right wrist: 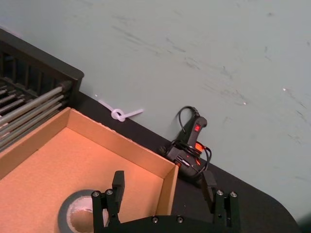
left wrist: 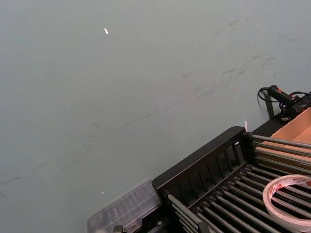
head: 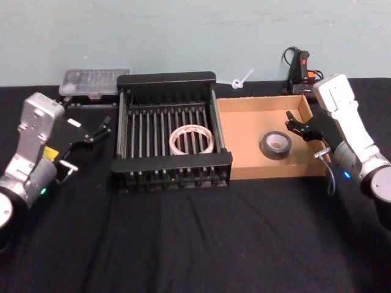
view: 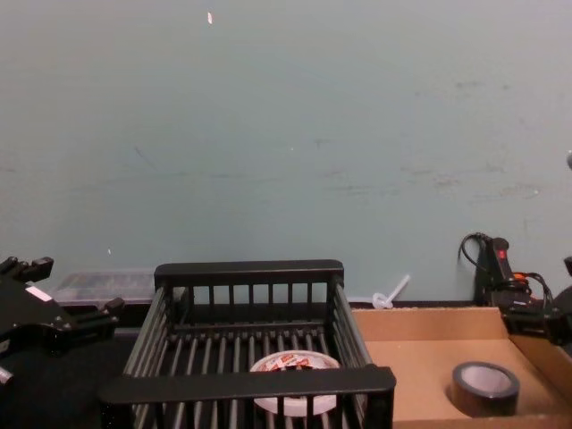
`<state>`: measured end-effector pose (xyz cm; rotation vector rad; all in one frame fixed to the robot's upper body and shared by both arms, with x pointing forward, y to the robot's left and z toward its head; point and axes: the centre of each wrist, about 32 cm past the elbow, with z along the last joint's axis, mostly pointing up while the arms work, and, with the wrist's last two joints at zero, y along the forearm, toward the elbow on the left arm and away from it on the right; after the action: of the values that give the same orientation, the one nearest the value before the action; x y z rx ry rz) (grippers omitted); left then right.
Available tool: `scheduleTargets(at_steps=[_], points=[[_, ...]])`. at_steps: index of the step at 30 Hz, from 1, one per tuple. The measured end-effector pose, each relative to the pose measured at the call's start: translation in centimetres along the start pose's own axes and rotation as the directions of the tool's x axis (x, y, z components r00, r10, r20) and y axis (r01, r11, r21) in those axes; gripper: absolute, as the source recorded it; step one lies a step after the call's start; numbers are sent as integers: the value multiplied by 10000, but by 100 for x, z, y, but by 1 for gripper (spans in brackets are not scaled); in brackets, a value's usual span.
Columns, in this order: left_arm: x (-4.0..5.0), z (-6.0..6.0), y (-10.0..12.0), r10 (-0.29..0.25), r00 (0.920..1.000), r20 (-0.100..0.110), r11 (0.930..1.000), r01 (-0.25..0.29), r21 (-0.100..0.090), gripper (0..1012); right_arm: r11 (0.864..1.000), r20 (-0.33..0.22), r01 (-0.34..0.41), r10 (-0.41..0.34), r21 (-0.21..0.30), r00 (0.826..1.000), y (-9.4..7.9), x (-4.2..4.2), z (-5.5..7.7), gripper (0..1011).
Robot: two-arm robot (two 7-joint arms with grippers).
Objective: Pick up the white tape and place it into the black box , Pick up the silver tape and place it into the brown box.
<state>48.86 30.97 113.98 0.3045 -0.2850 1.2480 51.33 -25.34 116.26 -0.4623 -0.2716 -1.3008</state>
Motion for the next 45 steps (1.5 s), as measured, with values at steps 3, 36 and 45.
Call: scheduleTargets(at_steps=[3,36,45], points=[[0,0,0,0,10000,1,10000,0,-1,1001,10000,-42,90,-90,-8,10000,-2,-1,-22,1002],[0,0,0,0,10000,0,10000,0,0,1001,10000,9,30,-30,2,10000,0,0,-6,1002],[0,0,0,0,10000,1,10000,0,-1,1001,10000,9,30,-30,1,10000,0,0,-7,1002]])
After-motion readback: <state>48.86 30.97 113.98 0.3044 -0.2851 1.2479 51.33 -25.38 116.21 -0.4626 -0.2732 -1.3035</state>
